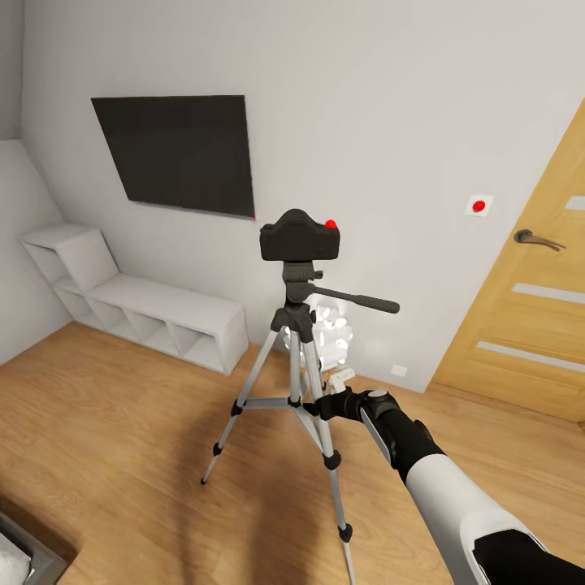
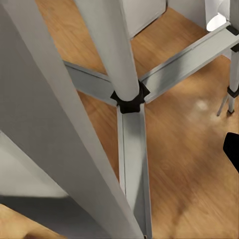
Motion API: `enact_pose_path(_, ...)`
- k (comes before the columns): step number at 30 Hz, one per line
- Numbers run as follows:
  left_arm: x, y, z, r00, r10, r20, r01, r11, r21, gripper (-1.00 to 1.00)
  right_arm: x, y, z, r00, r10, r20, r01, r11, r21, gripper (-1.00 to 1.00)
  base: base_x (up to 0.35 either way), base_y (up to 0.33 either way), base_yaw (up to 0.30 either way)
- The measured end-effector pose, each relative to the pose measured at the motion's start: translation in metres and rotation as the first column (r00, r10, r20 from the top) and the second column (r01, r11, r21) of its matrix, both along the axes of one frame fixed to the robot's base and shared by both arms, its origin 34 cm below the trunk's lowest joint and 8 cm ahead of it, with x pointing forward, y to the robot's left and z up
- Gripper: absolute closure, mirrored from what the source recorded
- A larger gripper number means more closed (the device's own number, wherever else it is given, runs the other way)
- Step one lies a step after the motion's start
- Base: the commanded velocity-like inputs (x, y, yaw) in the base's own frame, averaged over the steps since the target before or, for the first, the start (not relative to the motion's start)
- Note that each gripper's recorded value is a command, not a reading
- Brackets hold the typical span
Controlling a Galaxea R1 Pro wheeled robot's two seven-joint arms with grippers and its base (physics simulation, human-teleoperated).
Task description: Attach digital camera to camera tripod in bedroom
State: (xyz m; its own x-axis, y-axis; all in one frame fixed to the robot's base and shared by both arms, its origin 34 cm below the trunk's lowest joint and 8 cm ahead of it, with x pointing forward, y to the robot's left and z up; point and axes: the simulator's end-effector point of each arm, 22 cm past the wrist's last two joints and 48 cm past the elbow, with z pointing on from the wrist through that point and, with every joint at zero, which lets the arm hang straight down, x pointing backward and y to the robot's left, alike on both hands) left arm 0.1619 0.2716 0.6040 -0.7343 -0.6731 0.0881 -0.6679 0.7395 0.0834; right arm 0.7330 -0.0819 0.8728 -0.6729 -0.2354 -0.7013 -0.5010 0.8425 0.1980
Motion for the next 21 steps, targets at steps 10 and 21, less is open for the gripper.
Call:
enact_pose_path(10,0.0,-0.0002,-0.0001,1.0,0.0,-0.001,0.0,1.0,-0.001,-1.0,-0.0003,-0.0007,-0.001,1.0,-0.001,-0.004,0.001,1.0,-0.002,-1.0,-0.048,0.0,0.0)
enact_pose_path(21,0.0,-0.0002,-0.0001,1.0,0.0,-0.001,0.0,1.0,-0.001,-1.0,-0.0008,-0.0011,-0.0021,1.0,-0.002,-0.01,0.002,1.0,-0.004,-1.0,-0.291,0.0,0.0)
